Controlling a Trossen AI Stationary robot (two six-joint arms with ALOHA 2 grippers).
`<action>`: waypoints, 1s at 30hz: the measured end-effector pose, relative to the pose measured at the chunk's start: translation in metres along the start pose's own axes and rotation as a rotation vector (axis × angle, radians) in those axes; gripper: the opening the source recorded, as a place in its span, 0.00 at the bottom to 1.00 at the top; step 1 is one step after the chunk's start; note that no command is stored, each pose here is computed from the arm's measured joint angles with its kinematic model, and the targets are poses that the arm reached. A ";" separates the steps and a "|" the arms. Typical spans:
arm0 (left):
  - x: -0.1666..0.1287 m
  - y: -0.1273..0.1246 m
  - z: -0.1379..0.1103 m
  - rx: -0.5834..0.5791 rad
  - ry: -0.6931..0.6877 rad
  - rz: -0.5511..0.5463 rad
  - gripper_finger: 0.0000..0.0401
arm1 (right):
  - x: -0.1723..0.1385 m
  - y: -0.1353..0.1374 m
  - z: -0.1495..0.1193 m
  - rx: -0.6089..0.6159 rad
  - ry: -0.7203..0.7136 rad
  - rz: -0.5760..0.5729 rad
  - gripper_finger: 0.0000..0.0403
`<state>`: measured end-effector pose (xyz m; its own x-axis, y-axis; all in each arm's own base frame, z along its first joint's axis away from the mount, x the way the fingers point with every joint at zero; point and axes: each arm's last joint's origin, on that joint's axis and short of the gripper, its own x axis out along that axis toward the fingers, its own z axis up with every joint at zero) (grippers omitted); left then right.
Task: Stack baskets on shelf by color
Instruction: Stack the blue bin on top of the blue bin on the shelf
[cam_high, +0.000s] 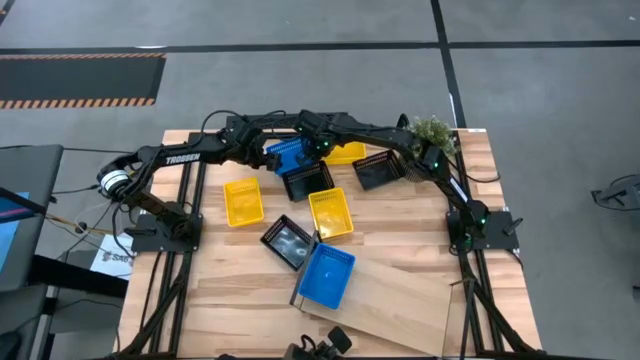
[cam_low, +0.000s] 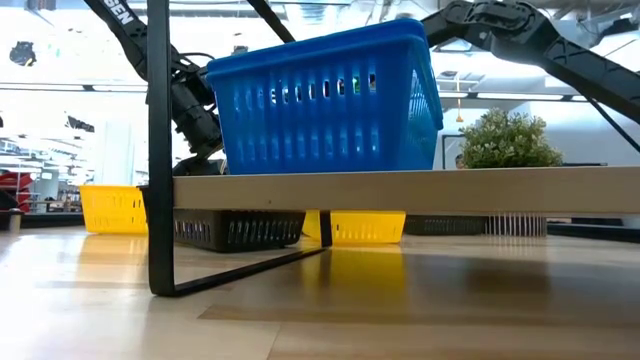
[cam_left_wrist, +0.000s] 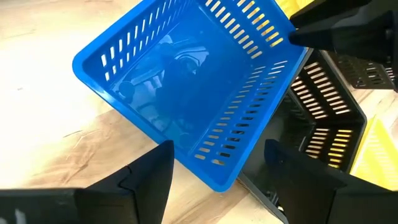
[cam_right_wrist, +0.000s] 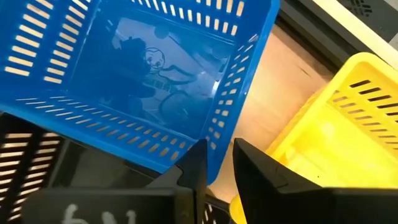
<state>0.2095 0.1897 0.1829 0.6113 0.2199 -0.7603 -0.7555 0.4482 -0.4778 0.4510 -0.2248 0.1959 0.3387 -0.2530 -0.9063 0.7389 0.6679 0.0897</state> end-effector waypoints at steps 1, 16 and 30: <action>0.000 0.000 0.000 0.003 0.000 0.000 0.59 | 0.000 0.000 0.000 0.000 0.000 0.000 0.25; 0.000 0.000 0.001 0.007 -0.009 -0.002 0.59 | 0.002 -0.001 0.001 -0.039 -0.003 0.001 0.36; 0.000 0.000 0.001 0.020 -0.008 -0.001 0.59 | 0.016 -0.008 -0.002 -0.077 0.041 -0.002 0.35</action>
<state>0.2100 0.1902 0.1834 0.6139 0.2268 -0.7561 -0.7502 0.4656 -0.4694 0.4492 -0.2328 0.1800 0.3120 -0.2270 -0.9225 0.6918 0.7199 0.0568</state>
